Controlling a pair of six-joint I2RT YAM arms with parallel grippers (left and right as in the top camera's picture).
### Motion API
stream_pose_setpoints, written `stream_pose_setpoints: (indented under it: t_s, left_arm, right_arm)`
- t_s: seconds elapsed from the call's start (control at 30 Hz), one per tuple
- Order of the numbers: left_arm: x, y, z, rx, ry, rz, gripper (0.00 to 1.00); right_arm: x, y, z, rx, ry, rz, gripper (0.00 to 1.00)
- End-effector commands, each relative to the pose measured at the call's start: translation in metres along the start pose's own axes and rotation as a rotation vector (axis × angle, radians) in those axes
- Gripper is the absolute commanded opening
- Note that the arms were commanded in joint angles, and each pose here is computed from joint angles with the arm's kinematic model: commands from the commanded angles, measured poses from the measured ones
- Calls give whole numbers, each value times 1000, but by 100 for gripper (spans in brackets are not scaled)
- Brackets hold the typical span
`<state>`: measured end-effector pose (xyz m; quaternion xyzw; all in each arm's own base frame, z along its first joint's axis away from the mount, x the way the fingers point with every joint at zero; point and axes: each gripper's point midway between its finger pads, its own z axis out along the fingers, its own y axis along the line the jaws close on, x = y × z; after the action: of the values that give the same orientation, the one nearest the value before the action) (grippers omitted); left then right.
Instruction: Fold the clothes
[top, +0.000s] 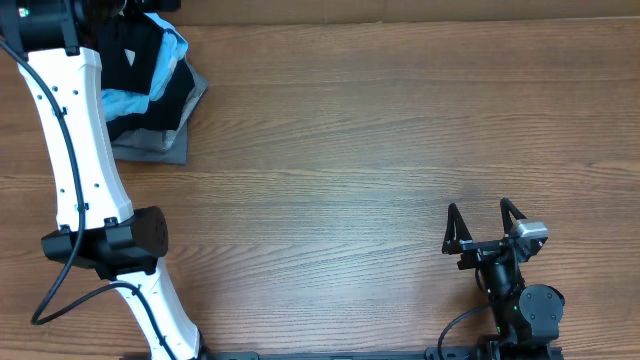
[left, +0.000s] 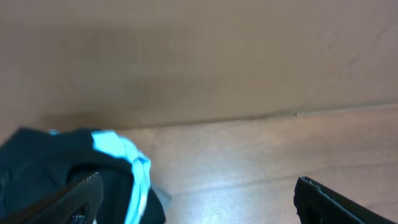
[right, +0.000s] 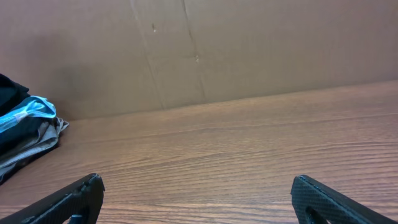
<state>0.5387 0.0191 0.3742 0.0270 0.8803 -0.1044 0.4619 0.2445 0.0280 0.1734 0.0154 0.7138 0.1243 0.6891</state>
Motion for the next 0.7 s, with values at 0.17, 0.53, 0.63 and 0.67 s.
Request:
stream_pose_setpoints:
  t_s: [0.17, 0.53, 0.63, 0.67]
  left_arm:
    - [-7, -54, -109, 37, -78, 37, 100]
    - [95, -59, -110, -20, -85, 113, 100]
    - [117, -56, -96, -21, -225, 147, 100]
    - [124, -55, -93, -22, -279, 159, 100]
  right_arm:
    - [1, -1, 0, 8, -10, 3, 100]
    - [1, -1, 0, 8, -10, 3, 100]
    - [1, -1, 0, 8, -10, 3, 100]
    - [1, -1, 0, 8, -10, 3, 100]
